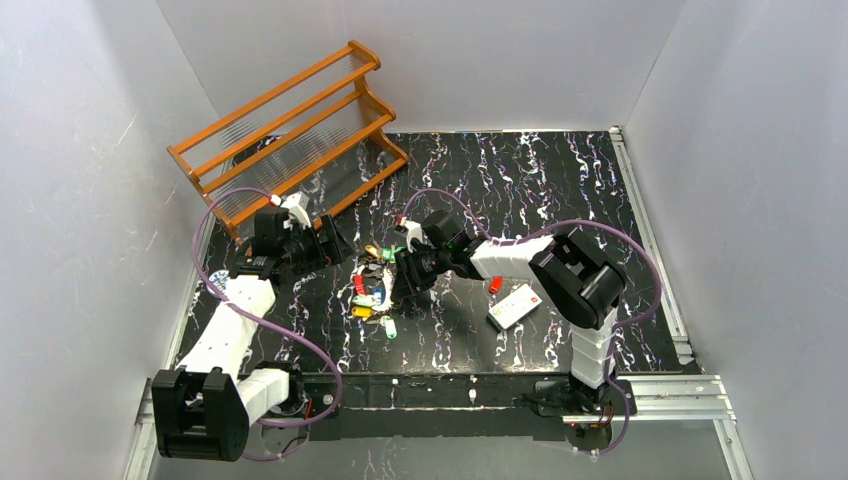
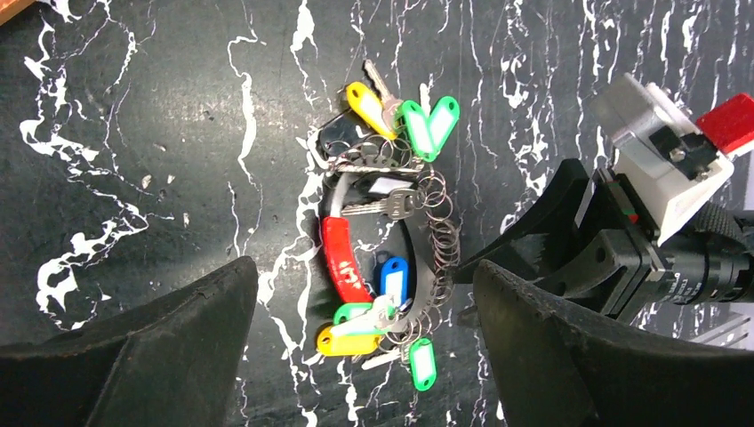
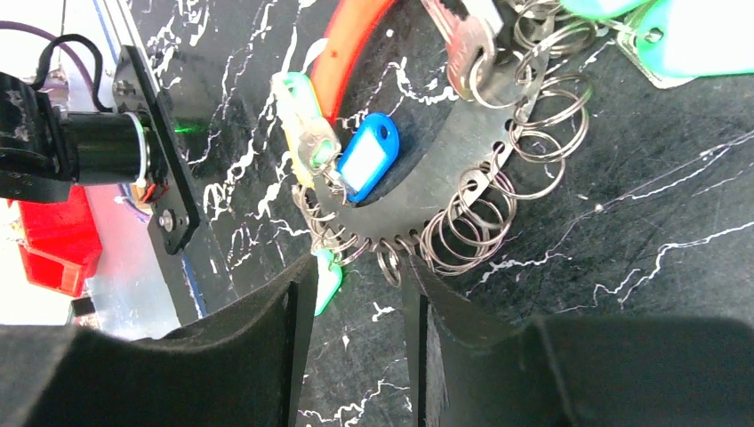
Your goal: Put the keys on the keyring
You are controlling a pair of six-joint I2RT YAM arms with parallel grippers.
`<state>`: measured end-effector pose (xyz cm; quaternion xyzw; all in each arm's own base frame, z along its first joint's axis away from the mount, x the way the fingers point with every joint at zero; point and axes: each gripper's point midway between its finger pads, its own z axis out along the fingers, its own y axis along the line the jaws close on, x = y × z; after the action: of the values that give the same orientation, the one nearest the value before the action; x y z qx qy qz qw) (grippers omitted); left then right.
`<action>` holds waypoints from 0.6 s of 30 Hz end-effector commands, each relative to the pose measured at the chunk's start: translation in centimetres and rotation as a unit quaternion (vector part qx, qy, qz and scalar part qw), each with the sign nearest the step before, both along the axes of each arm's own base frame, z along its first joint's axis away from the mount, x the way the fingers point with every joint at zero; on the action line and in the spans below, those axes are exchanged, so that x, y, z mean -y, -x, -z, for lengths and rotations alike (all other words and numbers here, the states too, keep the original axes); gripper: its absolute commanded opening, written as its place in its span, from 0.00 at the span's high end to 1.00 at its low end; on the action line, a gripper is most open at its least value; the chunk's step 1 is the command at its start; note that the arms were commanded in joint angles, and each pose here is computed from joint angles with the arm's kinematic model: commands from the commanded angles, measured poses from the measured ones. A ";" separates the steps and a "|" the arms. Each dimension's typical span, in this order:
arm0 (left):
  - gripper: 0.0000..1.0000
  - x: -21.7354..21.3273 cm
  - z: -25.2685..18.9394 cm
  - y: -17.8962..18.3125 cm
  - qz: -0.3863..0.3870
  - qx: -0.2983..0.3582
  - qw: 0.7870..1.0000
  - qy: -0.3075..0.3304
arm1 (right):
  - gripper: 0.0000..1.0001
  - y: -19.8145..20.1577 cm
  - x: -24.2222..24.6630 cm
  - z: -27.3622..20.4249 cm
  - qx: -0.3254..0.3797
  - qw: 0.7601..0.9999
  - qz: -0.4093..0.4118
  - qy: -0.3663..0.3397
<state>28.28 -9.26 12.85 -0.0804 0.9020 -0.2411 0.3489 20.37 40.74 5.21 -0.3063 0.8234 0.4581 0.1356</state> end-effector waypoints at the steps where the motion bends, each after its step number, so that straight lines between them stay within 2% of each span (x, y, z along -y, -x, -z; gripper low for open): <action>1: 0.12 -0.6 -0.5 0.5 0.014 0.002 1.000 -0.025 | 0.52 -0.6 -0.9 -0.1 0.004 1.000 0.004 0.000; 10: 0.12 -0.3 -0.5 0.7 0.021 0.000 1.000 -0.020 | 0.52 -0.5 -1.1 0.8 0.002 1.000 -0.003 0.013; 18: 0.12 -0.3 -0.3 0.7 0.021 -0.002 1.000 -0.018 | 0.65 -0.7 -0.7 -4.2 0.056 0.997 -0.013 -0.051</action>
<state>27.56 -8.93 12.17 -0.0648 0.9112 -0.2274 0.3373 20.28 41.06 4.34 -0.3128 0.8267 0.4500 0.1275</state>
